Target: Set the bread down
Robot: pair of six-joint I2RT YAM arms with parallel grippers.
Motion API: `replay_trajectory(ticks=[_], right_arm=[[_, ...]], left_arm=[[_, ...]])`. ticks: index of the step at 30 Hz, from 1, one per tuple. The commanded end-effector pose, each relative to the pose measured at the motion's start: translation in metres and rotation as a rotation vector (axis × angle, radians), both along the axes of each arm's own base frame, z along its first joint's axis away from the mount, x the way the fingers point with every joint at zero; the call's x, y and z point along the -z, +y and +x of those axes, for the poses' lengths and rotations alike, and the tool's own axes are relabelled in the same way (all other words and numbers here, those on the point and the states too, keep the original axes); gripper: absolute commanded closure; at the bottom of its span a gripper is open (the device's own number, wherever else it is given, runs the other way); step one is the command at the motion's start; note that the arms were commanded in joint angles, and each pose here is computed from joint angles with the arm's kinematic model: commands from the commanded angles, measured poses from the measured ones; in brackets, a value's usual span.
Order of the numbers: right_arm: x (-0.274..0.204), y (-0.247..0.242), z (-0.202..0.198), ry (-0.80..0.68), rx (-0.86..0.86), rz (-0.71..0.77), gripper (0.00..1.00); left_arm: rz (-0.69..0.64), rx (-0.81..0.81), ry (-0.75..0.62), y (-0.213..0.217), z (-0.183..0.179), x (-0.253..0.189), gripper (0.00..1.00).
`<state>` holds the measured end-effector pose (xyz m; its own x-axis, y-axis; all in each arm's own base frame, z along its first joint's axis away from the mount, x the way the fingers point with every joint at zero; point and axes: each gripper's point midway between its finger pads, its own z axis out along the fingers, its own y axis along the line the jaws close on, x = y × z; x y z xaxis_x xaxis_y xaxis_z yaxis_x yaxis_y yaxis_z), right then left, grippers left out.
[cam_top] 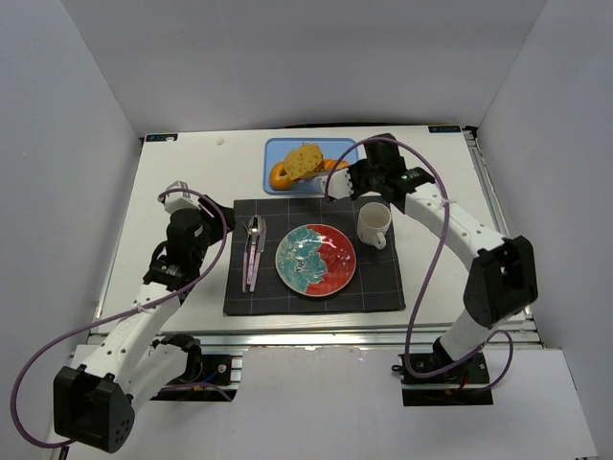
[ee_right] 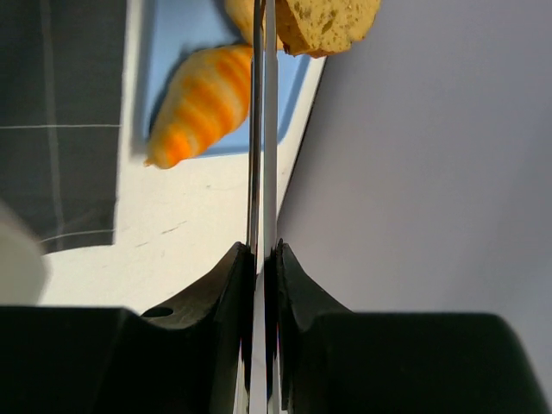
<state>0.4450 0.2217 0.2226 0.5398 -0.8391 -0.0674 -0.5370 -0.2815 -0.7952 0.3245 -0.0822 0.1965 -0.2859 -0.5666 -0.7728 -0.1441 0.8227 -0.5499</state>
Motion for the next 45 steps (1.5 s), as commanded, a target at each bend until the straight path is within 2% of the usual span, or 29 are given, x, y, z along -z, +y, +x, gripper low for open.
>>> replay_trajectory(ticks=[1, 5, 10, 17, 19, 25, 29, 38, 41, 45], right_arm=[[-0.011, -0.003, -0.025, 0.015, -0.023, 0.050, 0.95], [-0.013, -0.008, -0.066, 0.079, -0.077, 0.080, 0.95], [0.006, -0.018, -0.123, 0.177, -0.151, 0.073, 0.93], [0.042, -0.025, -0.167, 0.295, -0.176, 0.049, 0.86], [0.049, -0.026, -0.170, 0.310, -0.171, 0.045, 0.83], [0.053, -0.026, -0.174, 0.353, -0.160, 0.050, 0.64], [0.044, -0.026, -0.174, 0.325, -0.170, 0.062, 0.59], [0.012, -0.024, -0.178, 0.271, -0.196, 0.105, 0.56], [0.006, -0.023, -0.163, 0.218, -0.174, 0.101, 0.56], [0.006, -0.024, -0.108, 0.145, -0.088, 0.085, 0.57]], left_arm=[[-0.013, 0.008, -0.038, -0.002, 0.004, -0.013, 0.33], [-0.015, 0.007, -0.038, -0.003, 0.005, -0.012, 0.33], [-0.018, 0.013, -0.037, -0.005, 0.007, -0.011, 0.33], [-0.020, 0.026, -0.035, -0.008, 0.011, -0.011, 0.33], [-0.021, 0.025, -0.038, -0.008, 0.011, -0.013, 0.33], [-0.019, 0.018, -0.040, -0.005, 0.008, -0.015, 0.33], [-0.020, 0.011, -0.042, -0.004, 0.006, -0.015, 0.33], [-0.024, 0.016, -0.044, -0.005, 0.006, -0.016, 0.33], [-0.025, 0.018, -0.045, -0.005, 0.006, -0.015, 0.33], [-0.027, 0.021, -0.049, -0.006, 0.005, -0.017, 0.33]])
